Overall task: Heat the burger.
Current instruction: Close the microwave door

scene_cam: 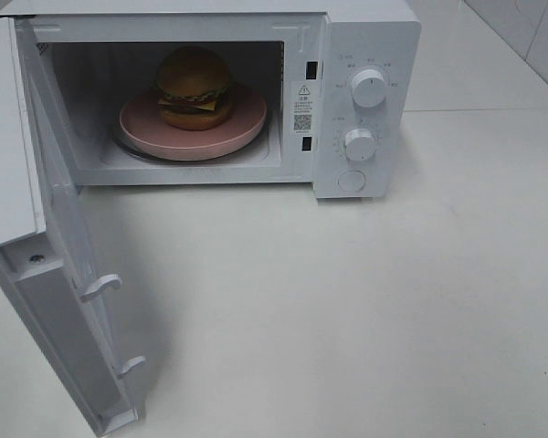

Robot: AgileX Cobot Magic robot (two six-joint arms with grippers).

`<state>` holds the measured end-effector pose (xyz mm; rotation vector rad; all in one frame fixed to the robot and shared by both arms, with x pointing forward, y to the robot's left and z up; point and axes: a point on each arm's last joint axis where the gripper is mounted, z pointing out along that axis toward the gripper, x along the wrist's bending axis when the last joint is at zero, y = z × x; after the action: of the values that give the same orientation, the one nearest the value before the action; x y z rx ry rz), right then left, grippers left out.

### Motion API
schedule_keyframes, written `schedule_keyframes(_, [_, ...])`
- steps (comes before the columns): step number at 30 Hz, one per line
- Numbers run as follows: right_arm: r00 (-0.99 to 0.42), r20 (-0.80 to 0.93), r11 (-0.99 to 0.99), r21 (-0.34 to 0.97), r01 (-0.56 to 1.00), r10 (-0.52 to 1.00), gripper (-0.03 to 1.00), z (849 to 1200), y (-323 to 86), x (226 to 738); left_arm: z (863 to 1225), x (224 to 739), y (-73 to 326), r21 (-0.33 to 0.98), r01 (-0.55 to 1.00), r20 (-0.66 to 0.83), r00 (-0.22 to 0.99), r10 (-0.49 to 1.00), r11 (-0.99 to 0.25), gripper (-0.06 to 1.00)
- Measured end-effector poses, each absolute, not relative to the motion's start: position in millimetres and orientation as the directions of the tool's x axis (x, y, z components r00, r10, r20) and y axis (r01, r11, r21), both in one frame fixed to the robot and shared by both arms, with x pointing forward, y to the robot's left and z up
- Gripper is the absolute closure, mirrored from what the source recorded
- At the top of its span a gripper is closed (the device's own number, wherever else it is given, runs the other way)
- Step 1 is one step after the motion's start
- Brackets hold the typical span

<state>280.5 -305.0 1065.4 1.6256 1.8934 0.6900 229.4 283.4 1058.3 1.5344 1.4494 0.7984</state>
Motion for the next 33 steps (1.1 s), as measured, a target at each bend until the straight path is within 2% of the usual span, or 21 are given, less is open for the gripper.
schedule_keyframes(6, [-0.05, -0.049, 0.07, 0.722, 0.689, 0.998, 0.24, 1055, -311, 267, 1058, 229, 283, 0.897, 0.44, -0.104, 0.122, 0.987, 0.04, -0.04])
schedule_keyframes(13, [0.035, -0.01, -0.011, 0.839, 0.544, 0.999, 0.24, 1053, -316, 248, 1058, 229, 283, 0.897, 0.44, -0.104, 0.122, 0.987, 0.04, -0.04])
schedule_keyframes(21, [0.008, -0.017, 0.012, 0.889, 0.457, 1.0, 0.24, 1052, -311, 234, 1058, 229, 283, 0.897, 0.44, -0.104, 0.122, 0.987, 0.04, -0.04])
schedule_keyframes(33, [-0.026, -0.027, 0.036, 0.886, 0.462, 0.999, 0.24, 1050, -308, 234, 1058, 229, 283, 0.897, 0.44, -0.104, 0.122, 0.987, 0.04, -0.04])
